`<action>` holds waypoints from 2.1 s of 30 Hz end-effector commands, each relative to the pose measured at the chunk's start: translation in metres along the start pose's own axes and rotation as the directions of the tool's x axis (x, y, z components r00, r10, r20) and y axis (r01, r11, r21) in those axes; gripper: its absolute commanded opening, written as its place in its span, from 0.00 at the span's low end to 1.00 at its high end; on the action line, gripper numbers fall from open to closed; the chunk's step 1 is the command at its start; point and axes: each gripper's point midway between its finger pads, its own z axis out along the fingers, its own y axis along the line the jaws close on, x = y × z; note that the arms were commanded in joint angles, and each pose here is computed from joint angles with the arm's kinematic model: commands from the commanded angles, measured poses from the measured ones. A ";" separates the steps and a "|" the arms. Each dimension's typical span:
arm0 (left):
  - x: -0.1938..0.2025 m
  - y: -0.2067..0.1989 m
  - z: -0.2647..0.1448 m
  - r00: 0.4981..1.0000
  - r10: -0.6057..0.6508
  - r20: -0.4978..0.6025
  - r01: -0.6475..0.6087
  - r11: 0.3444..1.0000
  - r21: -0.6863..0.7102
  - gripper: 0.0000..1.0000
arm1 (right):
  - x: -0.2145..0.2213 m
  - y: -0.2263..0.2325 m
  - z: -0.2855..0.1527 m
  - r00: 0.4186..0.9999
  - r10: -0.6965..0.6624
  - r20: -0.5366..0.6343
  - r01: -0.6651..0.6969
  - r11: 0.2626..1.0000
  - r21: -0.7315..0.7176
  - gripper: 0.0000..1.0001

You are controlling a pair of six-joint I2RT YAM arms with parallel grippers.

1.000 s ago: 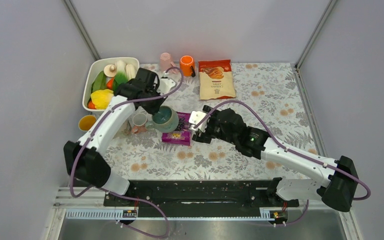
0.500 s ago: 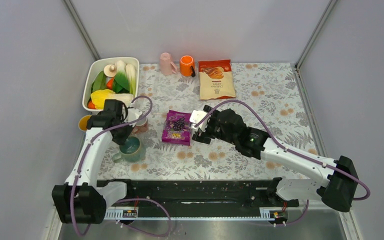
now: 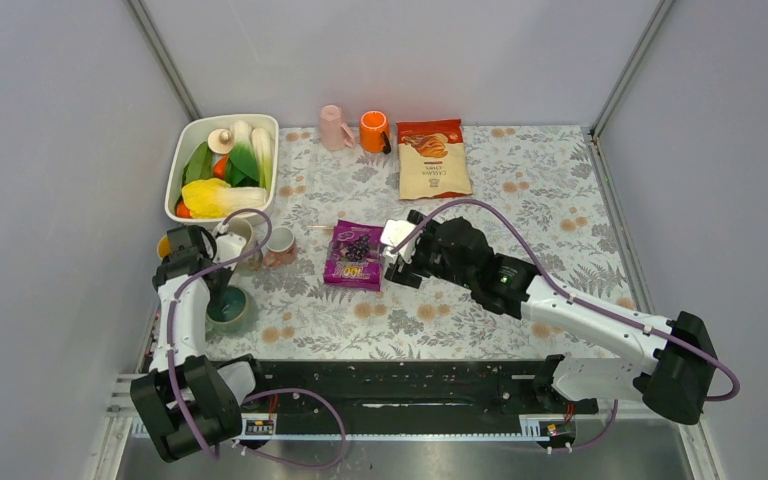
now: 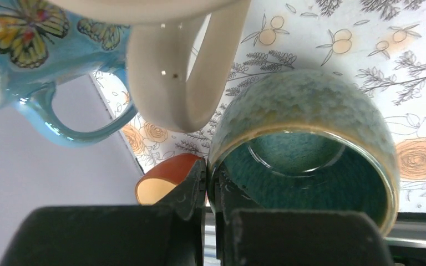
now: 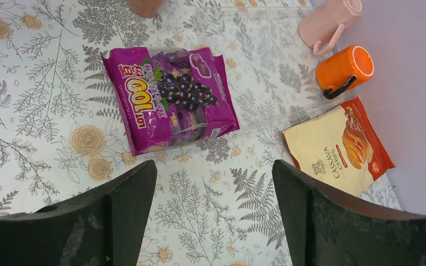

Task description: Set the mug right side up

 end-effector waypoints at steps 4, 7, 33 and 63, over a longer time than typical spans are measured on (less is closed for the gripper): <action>-0.023 0.024 0.012 0.991 0.074 0.116 -0.064 0.994 -0.089 0.09 | -0.008 -0.008 0.003 0.998 0.033 0.048 -0.034 0.999 0.012 0.85; -0.024 0.016 0.008 0.987 0.104 0.124 -0.100 0.994 -0.045 0.58 | -0.004 -0.010 0.004 0.998 0.043 0.046 -0.043 0.999 0.016 0.85; -0.419 -0.104 -0.090 0.363 0.732 0.576 -0.777 0.579 -0.247 0.89 | 0.042 -0.012 -0.013 0.992 0.126 -0.025 -0.124 0.990 0.070 0.85; -0.578 -0.108 0.123 -0.066 0.994 -0.090 -0.646 -0.111 -0.755 0.54 | 0.085 -0.012 -0.003 0.977 0.120 -0.178 -0.109 0.991 0.073 0.85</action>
